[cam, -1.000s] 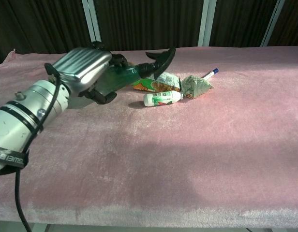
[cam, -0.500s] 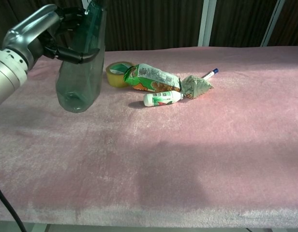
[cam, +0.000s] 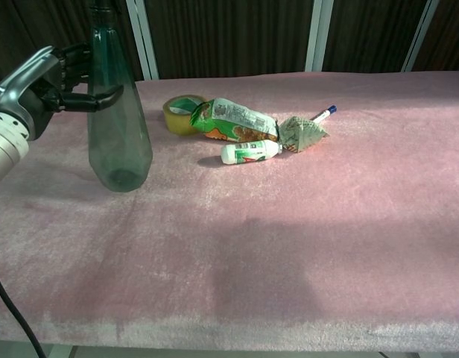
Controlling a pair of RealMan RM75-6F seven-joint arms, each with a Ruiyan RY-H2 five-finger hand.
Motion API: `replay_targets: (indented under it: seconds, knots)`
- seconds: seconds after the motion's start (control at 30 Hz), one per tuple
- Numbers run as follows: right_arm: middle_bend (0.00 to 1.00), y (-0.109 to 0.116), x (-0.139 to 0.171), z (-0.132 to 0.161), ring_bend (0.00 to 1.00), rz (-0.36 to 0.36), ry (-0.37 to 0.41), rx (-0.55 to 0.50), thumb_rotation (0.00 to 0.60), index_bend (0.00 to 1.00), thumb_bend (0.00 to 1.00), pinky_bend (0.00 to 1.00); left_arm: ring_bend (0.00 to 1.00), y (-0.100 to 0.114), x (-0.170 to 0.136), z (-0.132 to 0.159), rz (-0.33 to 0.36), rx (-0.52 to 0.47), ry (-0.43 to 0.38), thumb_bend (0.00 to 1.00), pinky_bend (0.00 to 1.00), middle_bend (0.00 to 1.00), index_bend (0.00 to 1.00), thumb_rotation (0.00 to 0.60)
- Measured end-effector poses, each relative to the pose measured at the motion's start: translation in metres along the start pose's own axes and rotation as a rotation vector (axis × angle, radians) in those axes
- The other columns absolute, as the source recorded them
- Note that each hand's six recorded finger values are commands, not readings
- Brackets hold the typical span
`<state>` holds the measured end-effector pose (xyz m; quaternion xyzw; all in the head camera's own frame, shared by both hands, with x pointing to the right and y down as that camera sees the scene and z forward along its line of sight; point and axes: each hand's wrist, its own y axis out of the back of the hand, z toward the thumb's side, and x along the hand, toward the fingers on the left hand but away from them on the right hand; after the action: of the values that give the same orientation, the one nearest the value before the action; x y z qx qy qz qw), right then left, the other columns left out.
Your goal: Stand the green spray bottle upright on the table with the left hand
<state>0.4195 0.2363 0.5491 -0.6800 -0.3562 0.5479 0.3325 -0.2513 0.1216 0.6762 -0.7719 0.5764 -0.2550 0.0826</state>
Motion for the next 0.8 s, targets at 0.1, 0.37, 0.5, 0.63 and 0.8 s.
replay_targets:
  seconds: [0.1, 0.37, 0.5, 0.63, 0.8]
  knots:
    - [0.00, 0.000, 0.000, 0.000, 0.00, -0.002, -0.001, 0.001, 0.600, 0.00, 0.37, 0.00, 0.20, -0.001, -0.003, -0.007, 0.002, 0.029, -0.021, 0.54, 0.00, 0.52, 0.76, 0.600]
    - [0.00, 0.001, 0.001, 0.000, 0.00, -0.005, 0.001, 0.000, 0.600, 0.00, 0.37, 0.00, 0.18, -0.007, -0.009, -0.019, -0.020, 0.056, -0.048, 0.53, 0.00, 0.49, 0.69, 0.600]
    - [0.00, 0.000, 0.001, 0.001, 0.00, 0.001, 0.003, 0.001, 0.600, 0.00, 0.37, 0.00, 0.16, -0.007, -0.008, -0.021, -0.031, 0.058, -0.049, 0.49, 0.00, 0.46, 0.56, 0.600]
    - [0.00, 0.000, 0.001, 0.001, 0.00, -0.002, 0.002, 0.001, 0.600, 0.00, 0.37, 0.00, 0.13, -0.007, -0.008, -0.022, -0.041, 0.063, -0.046, 0.46, 0.00, 0.43, 0.45, 0.600]
    - [0.00, 0.000, 0.002, 0.001, 0.00, -0.002, 0.002, 0.002, 0.600, 0.00, 0.37, 0.00, 0.09, -0.007, -0.008, -0.024, -0.049, 0.060, -0.043, 0.43, 0.00, 0.37, 0.33, 0.600]
